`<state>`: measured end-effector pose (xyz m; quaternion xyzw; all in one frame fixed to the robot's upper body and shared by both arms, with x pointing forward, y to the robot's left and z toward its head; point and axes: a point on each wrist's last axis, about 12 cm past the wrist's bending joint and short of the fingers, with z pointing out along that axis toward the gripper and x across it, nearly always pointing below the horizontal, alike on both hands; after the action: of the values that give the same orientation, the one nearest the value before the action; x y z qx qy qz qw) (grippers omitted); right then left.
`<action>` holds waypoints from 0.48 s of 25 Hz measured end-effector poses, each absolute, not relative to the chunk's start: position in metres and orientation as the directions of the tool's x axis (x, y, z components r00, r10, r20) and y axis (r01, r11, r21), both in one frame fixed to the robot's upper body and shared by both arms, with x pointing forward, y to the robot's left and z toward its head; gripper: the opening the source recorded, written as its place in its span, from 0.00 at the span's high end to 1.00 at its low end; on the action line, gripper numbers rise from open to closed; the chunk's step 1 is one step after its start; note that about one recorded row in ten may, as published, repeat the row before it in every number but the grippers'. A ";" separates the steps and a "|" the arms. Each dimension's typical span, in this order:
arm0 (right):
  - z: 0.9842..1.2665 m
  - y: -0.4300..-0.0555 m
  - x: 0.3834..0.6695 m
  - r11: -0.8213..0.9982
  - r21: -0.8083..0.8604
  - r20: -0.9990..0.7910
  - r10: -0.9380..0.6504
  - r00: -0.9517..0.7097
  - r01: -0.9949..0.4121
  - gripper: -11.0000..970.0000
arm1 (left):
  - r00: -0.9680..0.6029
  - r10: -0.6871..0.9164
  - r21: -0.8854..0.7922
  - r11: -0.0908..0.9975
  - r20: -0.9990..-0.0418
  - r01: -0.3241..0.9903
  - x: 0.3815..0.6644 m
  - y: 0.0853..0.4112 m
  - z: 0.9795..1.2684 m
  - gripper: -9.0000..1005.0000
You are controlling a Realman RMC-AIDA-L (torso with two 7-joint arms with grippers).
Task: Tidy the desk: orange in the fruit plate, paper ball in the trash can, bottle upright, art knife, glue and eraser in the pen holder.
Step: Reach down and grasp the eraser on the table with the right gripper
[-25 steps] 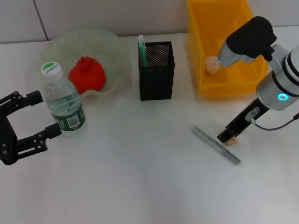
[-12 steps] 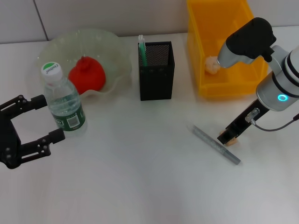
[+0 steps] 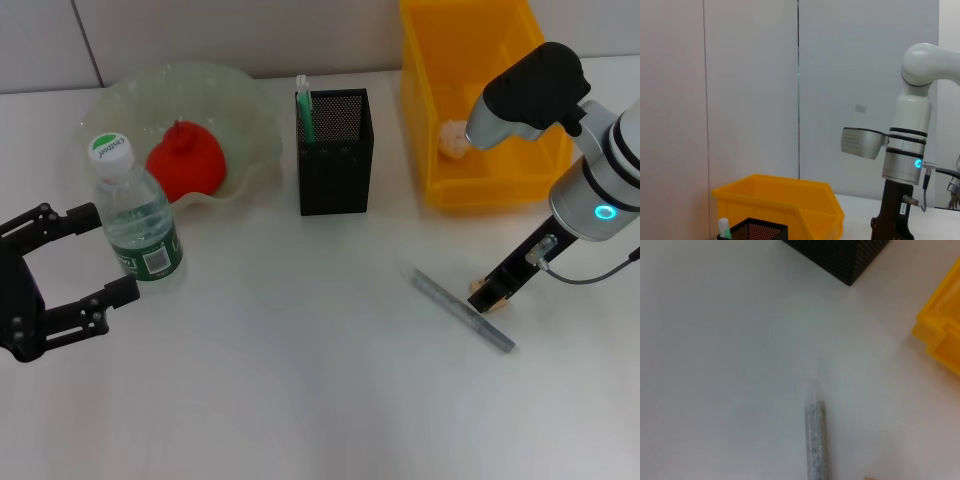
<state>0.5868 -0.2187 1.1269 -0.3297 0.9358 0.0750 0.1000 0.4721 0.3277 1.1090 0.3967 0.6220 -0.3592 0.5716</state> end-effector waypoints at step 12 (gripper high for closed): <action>1.127 -0.219 0.589 0.780 0.067 -0.241 -0.593 -0.768 -0.623 0.49 | -0.028 0.085 0.011 0.428 -0.996 0.904 0.473 0.328 1.109 0.17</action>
<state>0.5887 -0.2186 1.1268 -0.3241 0.9376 0.0717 0.1040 0.4728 0.3276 1.1093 0.3979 0.6214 -0.3576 0.5724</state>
